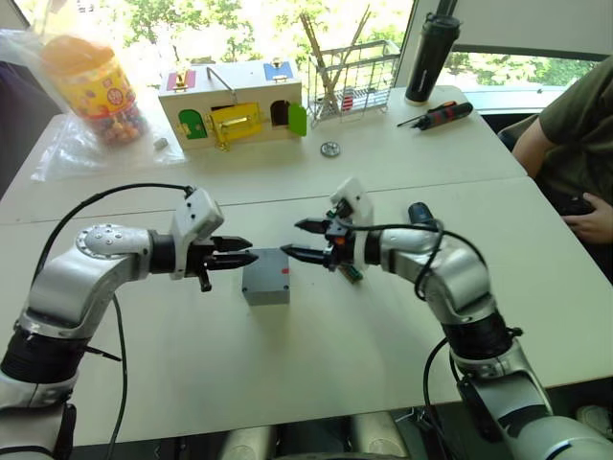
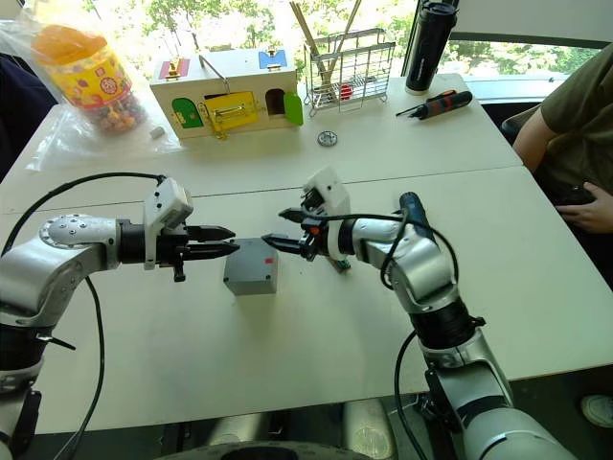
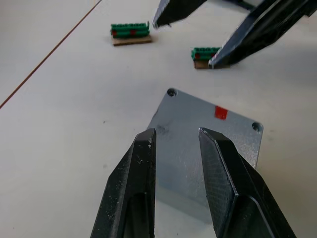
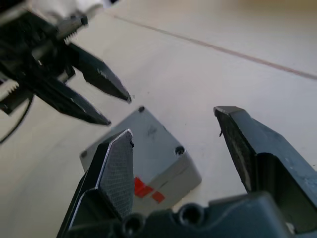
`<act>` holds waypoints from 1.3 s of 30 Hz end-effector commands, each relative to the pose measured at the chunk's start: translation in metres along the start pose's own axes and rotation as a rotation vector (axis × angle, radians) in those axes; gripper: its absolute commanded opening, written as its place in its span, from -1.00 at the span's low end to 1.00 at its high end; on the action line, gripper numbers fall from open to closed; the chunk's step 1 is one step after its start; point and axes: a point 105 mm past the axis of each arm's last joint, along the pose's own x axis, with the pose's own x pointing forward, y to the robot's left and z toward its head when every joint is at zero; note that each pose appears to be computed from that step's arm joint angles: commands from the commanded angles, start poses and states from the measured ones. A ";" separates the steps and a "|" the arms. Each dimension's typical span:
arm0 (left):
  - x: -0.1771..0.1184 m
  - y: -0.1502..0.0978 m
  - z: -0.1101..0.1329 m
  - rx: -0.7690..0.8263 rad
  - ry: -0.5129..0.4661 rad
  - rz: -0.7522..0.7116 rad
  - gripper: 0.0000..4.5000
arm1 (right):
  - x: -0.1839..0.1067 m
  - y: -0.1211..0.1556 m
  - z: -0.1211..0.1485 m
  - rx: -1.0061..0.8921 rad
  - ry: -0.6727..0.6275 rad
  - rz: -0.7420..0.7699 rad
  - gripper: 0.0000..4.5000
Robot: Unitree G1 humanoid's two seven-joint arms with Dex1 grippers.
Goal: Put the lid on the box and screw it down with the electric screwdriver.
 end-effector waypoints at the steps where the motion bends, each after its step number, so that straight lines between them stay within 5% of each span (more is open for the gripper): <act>1: 0.007 -0.016 0.020 0.076 -0.040 -0.103 -0.41 | -0.052 -0.020 0.035 -0.006 -0.011 -0.082 0.41; 5: 0.017 -0.024 0.026 0.115 -0.061 -0.186 -0.41 | -0.099 -0.034 0.042 0.016 0.137 -0.122 0.94; 10: 0.032 -0.036 0.032 0.181 -0.078 -0.272 -0.41 | -0.144 -0.065 0.034 0.101 0.340 -0.284 0.97; 18: 0.045 -0.049 0.034 0.198 -0.121 -0.310 -0.41 | -0.200 -0.116 -0.026 0.417 0.708 -0.567 0.97; 26: 0.053 -0.063 0.024 0.154 -0.158 -0.275 -0.41 | -0.180 -0.107 -0.051 0.682 0.844 -0.452 0.97; 39: 0.051 -0.075 0.016 0.106 -0.177 -0.198 -0.41 | -0.156 -0.098 -0.092 0.623 1.107 -0.313 0.97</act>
